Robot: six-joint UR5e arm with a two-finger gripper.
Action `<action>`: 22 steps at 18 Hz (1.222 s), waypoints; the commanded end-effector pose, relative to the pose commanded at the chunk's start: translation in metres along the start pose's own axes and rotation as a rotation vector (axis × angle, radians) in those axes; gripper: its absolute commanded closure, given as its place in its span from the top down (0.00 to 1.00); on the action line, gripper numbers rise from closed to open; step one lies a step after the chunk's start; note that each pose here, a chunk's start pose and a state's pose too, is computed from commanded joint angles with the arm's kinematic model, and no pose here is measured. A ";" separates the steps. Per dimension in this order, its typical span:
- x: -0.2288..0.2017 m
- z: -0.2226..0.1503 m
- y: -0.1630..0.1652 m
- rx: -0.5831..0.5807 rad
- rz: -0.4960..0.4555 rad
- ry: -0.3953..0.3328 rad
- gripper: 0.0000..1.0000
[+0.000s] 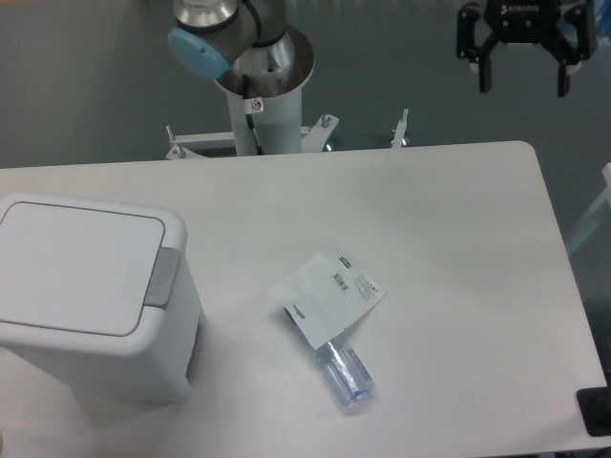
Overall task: Open the trash can
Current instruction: 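Lower the open gripper from its raised start pose toward the table, then move the open gripper over the white trash can's lid edge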
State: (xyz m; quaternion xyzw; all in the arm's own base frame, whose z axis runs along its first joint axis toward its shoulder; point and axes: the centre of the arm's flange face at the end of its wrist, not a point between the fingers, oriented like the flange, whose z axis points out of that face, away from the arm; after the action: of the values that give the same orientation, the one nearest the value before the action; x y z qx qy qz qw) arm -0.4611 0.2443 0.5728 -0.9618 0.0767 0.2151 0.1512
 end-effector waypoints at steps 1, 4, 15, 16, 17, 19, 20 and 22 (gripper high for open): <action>0.001 0.000 -0.001 0.000 0.003 0.001 1.00; 0.001 0.001 -0.004 0.005 -0.011 0.005 1.00; 0.032 0.013 -0.075 0.119 -0.449 0.101 1.00; 0.040 0.016 -0.086 0.122 -0.452 0.118 1.00; 0.046 0.020 -0.098 0.127 -0.447 0.136 1.00; 0.053 0.026 -0.111 0.127 -0.477 0.160 1.00; 0.054 0.030 -0.116 0.125 -0.515 0.169 1.00; 0.055 0.033 -0.128 0.126 -0.667 0.180 1.00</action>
State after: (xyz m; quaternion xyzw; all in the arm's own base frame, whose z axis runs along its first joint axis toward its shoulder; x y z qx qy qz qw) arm -0.3971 0.3710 0.5532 -0.9377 -0.2156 0.0630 0.2649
